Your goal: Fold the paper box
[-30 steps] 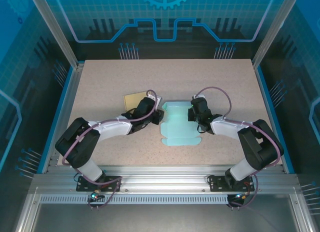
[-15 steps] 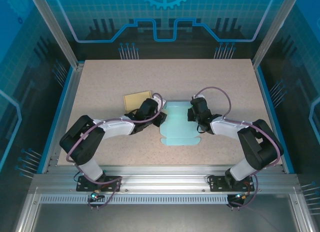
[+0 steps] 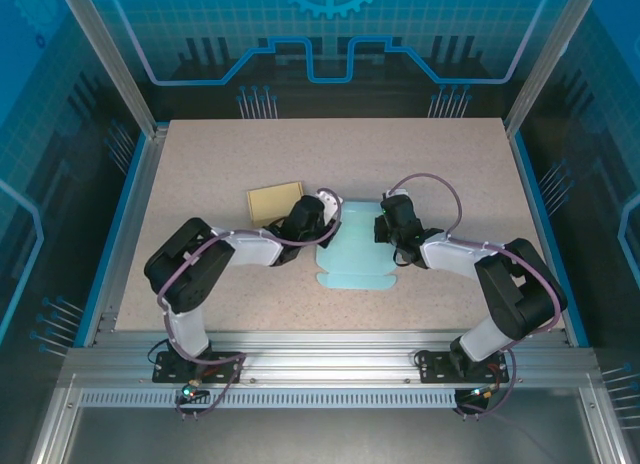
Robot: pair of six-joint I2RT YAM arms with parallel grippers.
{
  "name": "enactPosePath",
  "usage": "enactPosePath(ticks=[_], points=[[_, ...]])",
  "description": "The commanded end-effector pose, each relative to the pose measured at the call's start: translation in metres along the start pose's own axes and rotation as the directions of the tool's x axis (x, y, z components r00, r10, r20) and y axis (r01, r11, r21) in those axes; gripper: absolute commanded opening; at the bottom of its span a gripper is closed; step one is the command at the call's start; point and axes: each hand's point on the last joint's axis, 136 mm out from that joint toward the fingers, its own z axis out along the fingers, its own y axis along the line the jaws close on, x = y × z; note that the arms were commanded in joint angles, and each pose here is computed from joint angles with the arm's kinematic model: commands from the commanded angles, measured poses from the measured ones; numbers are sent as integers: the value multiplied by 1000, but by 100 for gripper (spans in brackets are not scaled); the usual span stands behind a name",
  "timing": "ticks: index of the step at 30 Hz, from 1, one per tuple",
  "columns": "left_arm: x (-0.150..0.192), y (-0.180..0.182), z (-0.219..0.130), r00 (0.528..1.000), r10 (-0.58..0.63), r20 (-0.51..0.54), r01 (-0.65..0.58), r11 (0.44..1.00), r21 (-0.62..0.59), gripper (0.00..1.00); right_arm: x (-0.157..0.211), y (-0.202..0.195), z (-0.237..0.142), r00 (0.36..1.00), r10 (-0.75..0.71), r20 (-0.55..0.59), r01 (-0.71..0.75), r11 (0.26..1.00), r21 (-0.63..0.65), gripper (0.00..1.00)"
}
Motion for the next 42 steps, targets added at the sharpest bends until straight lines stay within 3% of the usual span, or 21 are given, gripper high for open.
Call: enactPosePath(ticks=[1,9,11,18,22,25,30,34,42], points=[[-25,17,6,998,-28,58,34,994,-103,31,13,15,2,998,-36,-47,34,998,-49,0],[-15,41,7,980,-194,35,197,947,-254,0,15,16,2,998,-29,-52,27,999,-47,0],[-10,51,4,971,-237,33,235,920,-313,0,16,16,2,998,-28,-62,25,999,-43,0],[-17,30,-11,963,-269,20,267,939,-219,0,11,2,1,995,-21,-101,30,996,85,0],[-17,23,-23,953,-302,-9,296,940,-171,0,11,-4,3,992,-24,-120,40,991,127,15],[-17,16,-28,952,-302,-59,292,947,-135,0,10,-5,3,992,-31,-123,48,989,137,18],[-14,12,-32,946,-293,-140,278,953,-122,0,8,-13,-1,991,-47,-129,70,981,182,16],[-10,16,-34,932,-307,-195,278,947,-159,0,5,-21,-6,987,-52,-155,89,965,246,5],[-12,25,-40,876,-447,-184,407,887,-216,0,16,-36,-24,963,-128,-237,235,829,508,8]])
